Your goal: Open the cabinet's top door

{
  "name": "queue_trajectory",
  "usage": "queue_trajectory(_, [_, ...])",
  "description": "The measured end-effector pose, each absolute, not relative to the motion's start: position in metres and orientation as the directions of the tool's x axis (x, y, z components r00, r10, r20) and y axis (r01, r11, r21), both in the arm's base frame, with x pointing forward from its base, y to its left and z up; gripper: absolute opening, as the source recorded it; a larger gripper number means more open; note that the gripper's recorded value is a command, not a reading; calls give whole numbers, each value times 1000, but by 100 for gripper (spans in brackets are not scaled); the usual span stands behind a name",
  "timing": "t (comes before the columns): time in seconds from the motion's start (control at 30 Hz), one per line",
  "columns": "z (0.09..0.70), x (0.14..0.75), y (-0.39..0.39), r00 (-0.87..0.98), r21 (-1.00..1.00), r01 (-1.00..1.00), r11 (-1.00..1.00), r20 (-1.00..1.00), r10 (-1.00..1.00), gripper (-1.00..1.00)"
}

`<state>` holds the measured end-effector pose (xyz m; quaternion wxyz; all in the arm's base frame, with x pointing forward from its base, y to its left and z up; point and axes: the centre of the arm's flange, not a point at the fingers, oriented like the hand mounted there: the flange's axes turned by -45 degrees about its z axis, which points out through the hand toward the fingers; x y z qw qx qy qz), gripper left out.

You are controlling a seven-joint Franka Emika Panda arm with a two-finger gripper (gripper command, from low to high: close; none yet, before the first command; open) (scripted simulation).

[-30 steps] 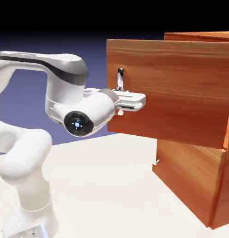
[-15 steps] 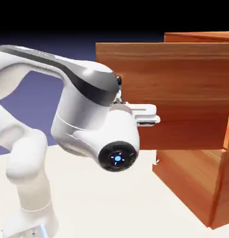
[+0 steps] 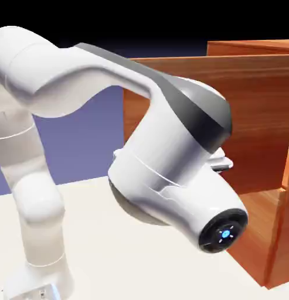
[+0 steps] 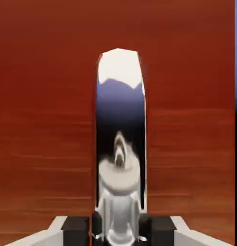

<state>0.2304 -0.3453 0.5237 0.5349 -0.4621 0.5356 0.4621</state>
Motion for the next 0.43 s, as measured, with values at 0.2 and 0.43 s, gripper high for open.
queue_trajectory(0.2, [527, 231, -350, 3, -4, -992, 129, -1000, -8, -100])
queue_trajectory(0.43, [523, 236, -366, -1, 1, -996, 91, -1000, 1, -100])
